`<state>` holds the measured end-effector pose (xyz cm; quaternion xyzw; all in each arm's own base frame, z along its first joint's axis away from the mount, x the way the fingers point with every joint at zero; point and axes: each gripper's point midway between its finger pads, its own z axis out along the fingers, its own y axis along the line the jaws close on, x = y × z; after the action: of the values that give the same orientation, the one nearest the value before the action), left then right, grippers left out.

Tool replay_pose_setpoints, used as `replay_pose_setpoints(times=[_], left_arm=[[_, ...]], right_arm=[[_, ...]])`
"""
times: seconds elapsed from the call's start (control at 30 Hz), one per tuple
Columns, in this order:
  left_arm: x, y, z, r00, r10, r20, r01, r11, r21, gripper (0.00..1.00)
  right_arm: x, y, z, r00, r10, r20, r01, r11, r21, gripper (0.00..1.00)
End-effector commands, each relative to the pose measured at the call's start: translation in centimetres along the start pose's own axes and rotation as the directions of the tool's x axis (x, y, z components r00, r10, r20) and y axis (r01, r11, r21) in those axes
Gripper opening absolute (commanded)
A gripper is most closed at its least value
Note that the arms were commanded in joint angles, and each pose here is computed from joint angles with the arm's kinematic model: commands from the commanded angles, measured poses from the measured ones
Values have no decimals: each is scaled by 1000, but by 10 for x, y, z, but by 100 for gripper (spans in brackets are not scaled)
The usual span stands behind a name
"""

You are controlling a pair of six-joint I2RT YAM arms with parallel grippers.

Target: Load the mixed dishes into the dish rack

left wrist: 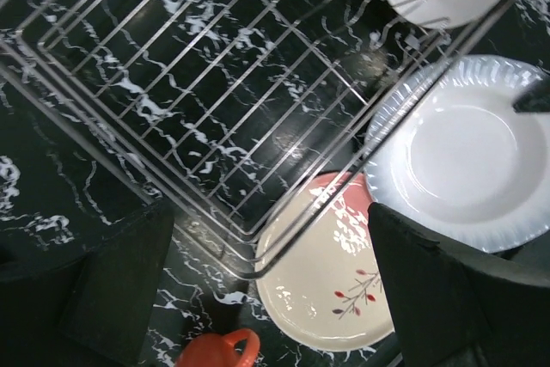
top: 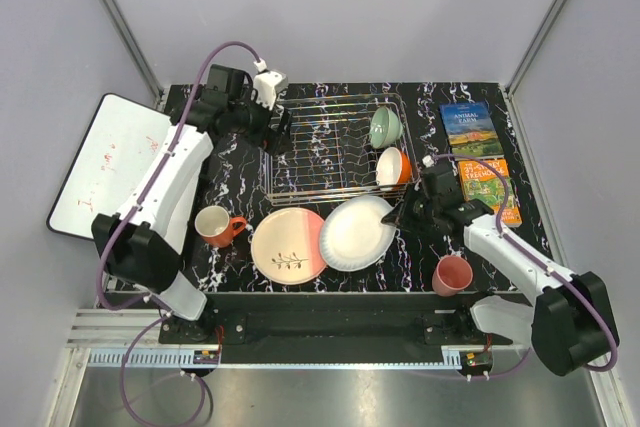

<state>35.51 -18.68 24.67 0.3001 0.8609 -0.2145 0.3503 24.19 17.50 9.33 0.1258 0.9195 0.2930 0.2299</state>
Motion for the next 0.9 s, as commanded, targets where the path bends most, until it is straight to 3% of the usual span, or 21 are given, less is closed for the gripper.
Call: replay_pose_setpoints(times=[0.0,0.27,0.6,0.7,0.8,0.87], left_arm=[[-18,39,-4,998,-56,39,61,990,-126,99],[20,66,26,985,-148,-87,129,974,-187,99],[31,91,31,969,-220,-114,184,947,-265,99],[38,97,29,963,-239,-122,196,938,-286,99],[46,98,33,959,-247,-141,200,937,-286,99],[52,99,37,953,-260,-157,207,935,-289,99]], right_arm=[[4,-6,-13,995,-98,-4,98,988,123,0],[-18,27,-53,964,-240,114,231,969,92,0],[-61,92,-116,864,-354,357,386,922,-21,0],[-79,117,-136,803,-395,447,460,887,-42,0],[-109,137,-154,700,-447,557,534,845,7,0],[-133,156,-169,579,-495,648,607,792,62,0]])
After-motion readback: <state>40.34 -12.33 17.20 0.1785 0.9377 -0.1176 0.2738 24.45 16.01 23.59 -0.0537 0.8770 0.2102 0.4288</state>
